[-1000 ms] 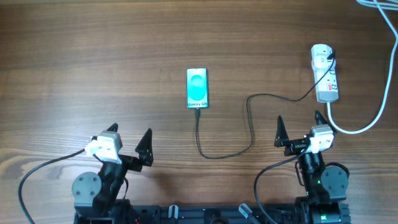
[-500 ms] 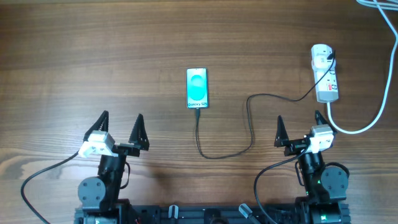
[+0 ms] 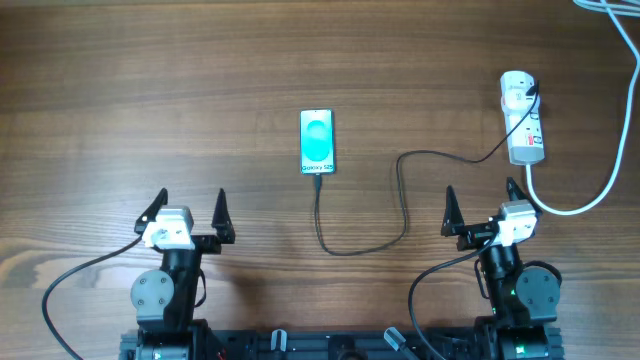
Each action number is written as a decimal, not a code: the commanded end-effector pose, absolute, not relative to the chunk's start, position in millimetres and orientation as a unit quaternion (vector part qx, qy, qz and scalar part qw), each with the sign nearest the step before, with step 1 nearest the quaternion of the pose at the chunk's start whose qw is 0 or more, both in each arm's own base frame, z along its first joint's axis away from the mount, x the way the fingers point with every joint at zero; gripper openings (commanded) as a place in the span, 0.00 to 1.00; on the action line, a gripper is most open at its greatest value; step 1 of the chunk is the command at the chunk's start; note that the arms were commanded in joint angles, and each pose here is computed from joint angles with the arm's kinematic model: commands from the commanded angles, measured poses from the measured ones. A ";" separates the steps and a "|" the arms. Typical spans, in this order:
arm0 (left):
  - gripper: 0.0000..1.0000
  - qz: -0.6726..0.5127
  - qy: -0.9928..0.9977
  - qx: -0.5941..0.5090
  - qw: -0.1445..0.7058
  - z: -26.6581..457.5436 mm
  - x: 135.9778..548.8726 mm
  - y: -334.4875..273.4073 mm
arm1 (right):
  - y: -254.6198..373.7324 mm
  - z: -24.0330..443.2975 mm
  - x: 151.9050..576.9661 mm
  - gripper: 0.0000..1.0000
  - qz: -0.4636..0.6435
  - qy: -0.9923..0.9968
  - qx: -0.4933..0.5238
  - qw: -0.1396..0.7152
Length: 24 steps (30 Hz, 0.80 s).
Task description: Plug charger to phone and switch on socket
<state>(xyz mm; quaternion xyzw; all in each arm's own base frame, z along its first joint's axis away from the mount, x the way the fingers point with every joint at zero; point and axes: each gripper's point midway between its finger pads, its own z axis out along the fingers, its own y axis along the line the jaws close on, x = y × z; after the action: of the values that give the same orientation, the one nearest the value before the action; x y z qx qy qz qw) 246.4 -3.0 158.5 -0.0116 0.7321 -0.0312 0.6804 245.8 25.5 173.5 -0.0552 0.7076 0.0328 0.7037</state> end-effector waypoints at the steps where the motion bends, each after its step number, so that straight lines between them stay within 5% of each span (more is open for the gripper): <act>1: 1.00 0.000 0.733 -0.022 0.679 156.0 245.9 7.7 | 21.7 175.3 245.8 1.00 0.021 0.705 -0.053 0.707; 24: 1.00 -0.005 0.733 -0.017 0.680 156.7 246.0 5.4 | 21.7 175.3 245.8 1.00 0.021 0.705 -0.053 0.707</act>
<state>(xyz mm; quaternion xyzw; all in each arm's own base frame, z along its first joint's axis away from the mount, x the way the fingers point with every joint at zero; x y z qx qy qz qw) 246.4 3.0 157.6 -0.0193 0.7331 -0.0146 0.6797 245.8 25.5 173.5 -0.0552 0.7076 0.0328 0.7037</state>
